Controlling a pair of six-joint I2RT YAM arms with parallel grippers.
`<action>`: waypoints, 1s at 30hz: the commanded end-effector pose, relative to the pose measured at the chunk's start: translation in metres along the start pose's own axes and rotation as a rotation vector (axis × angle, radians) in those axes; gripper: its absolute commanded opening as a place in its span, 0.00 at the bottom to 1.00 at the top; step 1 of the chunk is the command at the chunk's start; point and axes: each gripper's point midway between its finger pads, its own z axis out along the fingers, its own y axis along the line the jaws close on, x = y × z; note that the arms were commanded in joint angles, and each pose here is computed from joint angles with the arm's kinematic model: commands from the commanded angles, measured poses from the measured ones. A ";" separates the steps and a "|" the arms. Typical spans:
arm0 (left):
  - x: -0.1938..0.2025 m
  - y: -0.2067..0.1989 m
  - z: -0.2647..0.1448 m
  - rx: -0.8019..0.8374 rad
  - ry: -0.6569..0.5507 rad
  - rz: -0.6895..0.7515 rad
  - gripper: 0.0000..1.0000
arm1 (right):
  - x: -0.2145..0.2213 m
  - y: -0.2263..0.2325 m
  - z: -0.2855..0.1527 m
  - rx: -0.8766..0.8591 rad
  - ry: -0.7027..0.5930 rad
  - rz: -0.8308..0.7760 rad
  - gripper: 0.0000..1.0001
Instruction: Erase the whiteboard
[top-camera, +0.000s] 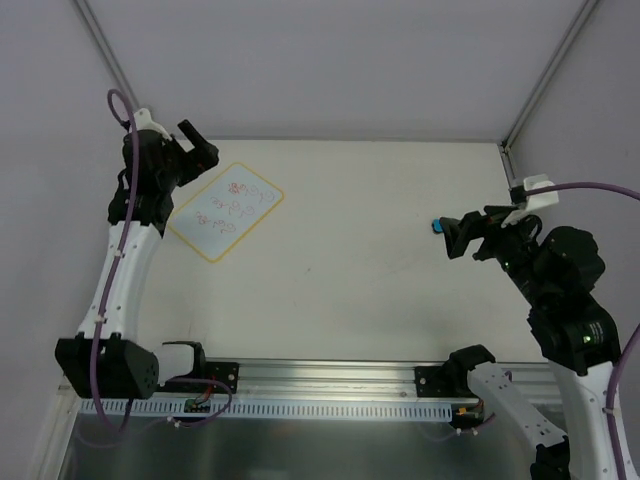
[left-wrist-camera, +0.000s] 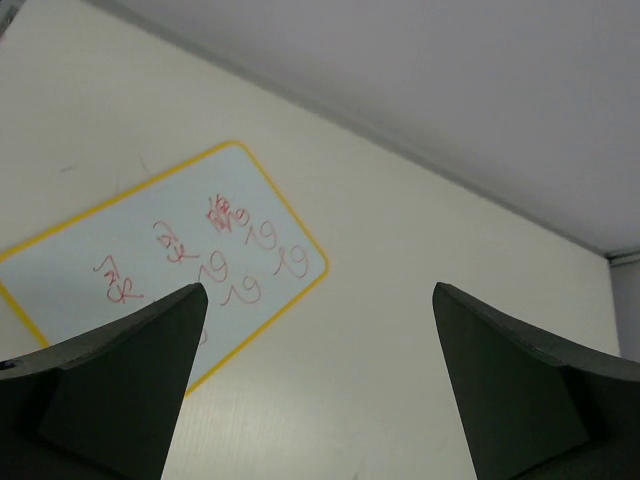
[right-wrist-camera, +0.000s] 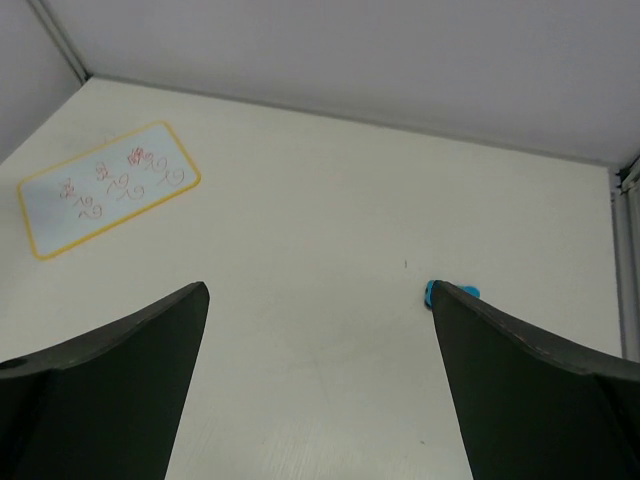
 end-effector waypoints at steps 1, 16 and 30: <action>0.011 0.019 0.034 -0.093 0.046 -0.022 0.99 | 0.028 0.013 0.016 -0.068 0.090 0.026 0.99; 0.065 0.114 0.223 -0.464 0.140 -0.056 0.99 | 0.094 0.026 0.046 -0.180 0.279 -0.014 0.99; 0.108 0.183 0.270 -0.608 0.171 -0.134 0.86 | 0.115 0.032 0.062 -0.214 0.369 0.012 0.99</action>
